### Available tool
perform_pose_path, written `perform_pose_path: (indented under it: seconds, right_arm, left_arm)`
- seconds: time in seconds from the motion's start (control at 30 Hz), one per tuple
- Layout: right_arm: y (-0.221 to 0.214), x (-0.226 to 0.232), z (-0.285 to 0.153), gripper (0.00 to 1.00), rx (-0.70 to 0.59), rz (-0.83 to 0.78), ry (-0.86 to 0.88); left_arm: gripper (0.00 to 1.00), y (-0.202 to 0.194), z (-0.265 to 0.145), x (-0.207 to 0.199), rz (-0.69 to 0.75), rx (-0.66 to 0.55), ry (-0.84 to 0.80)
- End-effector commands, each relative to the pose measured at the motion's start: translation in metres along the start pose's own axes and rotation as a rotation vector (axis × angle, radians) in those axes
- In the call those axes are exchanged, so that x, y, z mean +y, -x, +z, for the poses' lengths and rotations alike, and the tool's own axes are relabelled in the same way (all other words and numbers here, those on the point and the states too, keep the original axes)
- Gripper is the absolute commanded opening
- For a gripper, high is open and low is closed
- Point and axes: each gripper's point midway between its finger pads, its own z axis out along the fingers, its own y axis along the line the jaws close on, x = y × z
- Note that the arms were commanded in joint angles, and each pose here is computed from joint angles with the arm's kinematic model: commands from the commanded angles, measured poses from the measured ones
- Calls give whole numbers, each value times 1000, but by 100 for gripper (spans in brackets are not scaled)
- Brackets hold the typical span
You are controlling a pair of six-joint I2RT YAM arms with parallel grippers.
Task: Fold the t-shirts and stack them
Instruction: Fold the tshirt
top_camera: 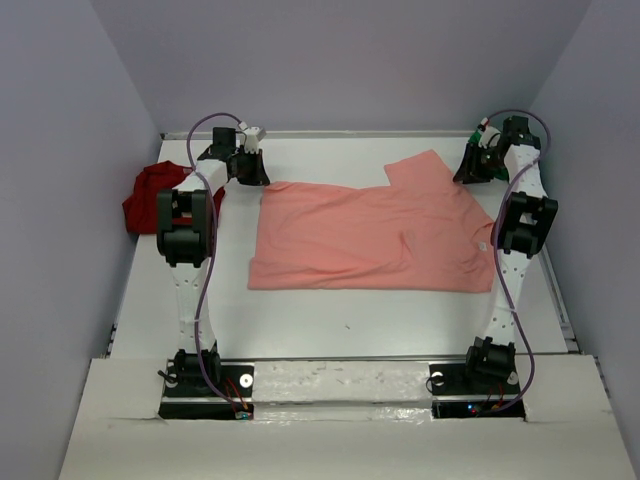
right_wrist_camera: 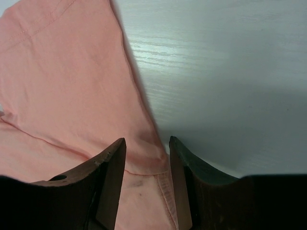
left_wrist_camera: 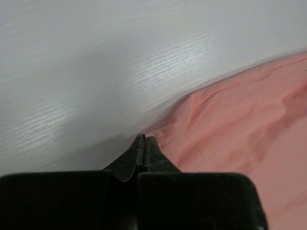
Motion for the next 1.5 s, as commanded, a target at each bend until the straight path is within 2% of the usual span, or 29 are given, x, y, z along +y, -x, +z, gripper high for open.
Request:
perform_pose_path:
  seconds: [0.0, 0.2, 0.77, 1.07, 1.23, 1.47]
  right_arm:
    - [1, -4, 4, 46, -6, -14, 3]
    - [-4, -3, 9, 37, 10, -12, 23]
    - [-24, 12, 30, 32, 87, -74, 5]
    - [-20, 8, 32, 14, 81, -89, -36]
    - [-14, 6, 30, 0, 65, -96, -57]
    - [-7, 7, 17, 0, 44, -111, -88]
  left_arm:
    - [0, 27, -23, -14, 47, -58, -9]
    - [0, 26, -22, -13, 54, -56, -6]
    - [0, 23, -20, -13, 50, -52, -16]
    - [0, 21, -20, -15, 50, -49, -22]
    - [0, 27, -21, -14, 58, -60, -19]
    - [0, 48, -31, -15, 94, -100, 3]
